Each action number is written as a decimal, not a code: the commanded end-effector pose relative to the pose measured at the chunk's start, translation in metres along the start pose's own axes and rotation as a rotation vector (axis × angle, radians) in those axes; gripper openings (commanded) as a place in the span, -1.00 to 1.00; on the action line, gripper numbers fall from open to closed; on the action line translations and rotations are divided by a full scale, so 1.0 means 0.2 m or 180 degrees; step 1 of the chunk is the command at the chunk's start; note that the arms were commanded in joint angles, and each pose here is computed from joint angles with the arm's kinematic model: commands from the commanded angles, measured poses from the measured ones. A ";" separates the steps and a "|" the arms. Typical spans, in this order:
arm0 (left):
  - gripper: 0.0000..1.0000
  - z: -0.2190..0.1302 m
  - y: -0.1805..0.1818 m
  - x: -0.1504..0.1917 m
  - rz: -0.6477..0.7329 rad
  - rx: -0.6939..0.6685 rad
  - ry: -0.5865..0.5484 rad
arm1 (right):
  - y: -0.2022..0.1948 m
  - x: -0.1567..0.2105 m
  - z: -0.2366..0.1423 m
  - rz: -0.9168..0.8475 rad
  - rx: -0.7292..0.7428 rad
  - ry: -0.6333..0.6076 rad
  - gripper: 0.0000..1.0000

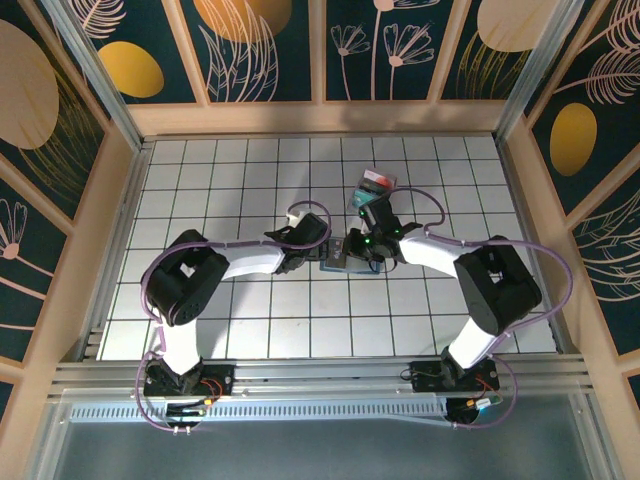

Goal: Take the credit cards out of the card holder

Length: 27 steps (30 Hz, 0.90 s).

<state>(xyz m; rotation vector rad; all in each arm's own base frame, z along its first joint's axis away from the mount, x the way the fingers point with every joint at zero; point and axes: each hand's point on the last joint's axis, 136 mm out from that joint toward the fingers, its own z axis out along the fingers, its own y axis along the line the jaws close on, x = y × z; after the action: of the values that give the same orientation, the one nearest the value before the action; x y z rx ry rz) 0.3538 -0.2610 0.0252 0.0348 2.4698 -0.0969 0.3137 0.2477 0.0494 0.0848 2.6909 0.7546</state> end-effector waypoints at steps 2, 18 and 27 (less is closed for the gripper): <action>0.98 0.04 0.00 0.11 0.0118 0.0004 0.0220 | -0.05 0.03 0.05 0.0059 0.0025 0.0057 -0.56; 0.98 0.08 0.07 0.25 0.0187 -0.0125 0.0433 | -0.07 0.06 0.08 0.0077 0.0018 0.0102 -0.49; 0.98 0.09 0.07 0.26 0.0190 -0.0145 0.0446 | -0.06 0.06 0.12 0.0085 -0.0073 0.0115 -0.49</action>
<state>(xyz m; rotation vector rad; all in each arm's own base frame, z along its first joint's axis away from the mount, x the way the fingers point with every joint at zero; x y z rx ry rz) 0.3489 -0.2631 0.0129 0.0516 2.4892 -0.0987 0.3117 0.2520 0.0293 0.0795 2.7083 0.7839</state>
